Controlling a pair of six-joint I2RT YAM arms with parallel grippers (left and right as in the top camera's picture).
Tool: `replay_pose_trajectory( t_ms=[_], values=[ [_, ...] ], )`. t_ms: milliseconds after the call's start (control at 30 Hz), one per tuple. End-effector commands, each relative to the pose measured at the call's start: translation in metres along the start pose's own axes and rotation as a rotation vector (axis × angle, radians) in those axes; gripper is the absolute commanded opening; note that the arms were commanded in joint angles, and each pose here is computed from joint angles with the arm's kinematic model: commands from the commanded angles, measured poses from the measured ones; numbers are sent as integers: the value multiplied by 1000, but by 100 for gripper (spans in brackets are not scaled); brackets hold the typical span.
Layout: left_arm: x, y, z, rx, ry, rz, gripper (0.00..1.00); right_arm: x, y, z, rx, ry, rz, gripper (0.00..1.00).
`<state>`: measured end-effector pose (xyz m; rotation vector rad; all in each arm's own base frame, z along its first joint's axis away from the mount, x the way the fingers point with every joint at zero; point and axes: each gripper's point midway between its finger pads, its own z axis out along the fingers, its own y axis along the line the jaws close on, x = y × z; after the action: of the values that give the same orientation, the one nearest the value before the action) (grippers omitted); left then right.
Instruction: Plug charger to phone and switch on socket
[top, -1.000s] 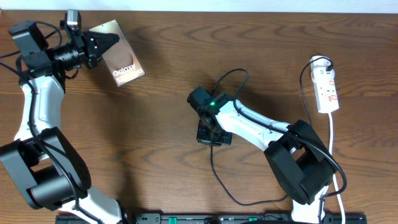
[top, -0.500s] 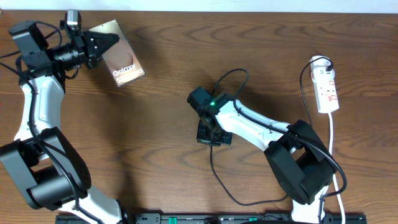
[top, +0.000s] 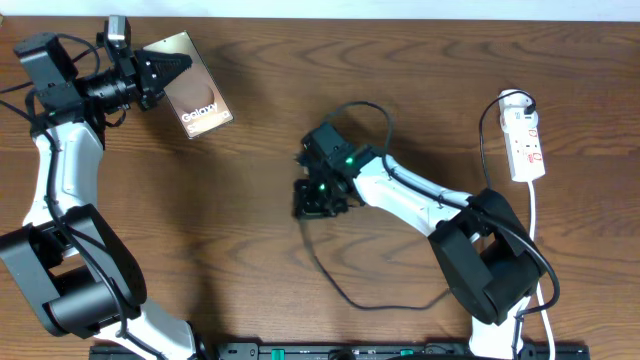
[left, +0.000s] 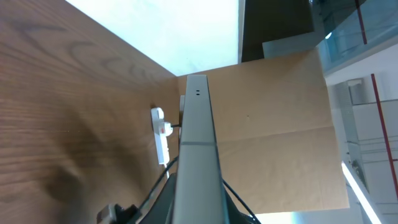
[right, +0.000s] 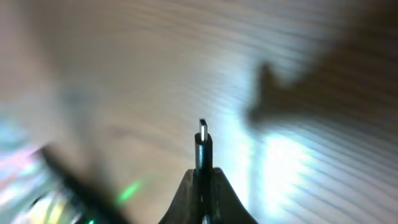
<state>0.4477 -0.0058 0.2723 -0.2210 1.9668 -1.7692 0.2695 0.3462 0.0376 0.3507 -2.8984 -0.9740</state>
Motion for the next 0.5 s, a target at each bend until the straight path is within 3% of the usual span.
replay_pose_trajectory(
  t_ms=[0,167,467],
  values=[
    [4,-7,-2,30,29,28,8,18,71,-14,-440,117,-257,1],
    [4,-7,-2,31,30,30,8,20,121,-46,-749,110,-473,1],
    [4,-7,-2,31,30,51,8,22,131,-56,-820,102,-549,1]
  ],
)
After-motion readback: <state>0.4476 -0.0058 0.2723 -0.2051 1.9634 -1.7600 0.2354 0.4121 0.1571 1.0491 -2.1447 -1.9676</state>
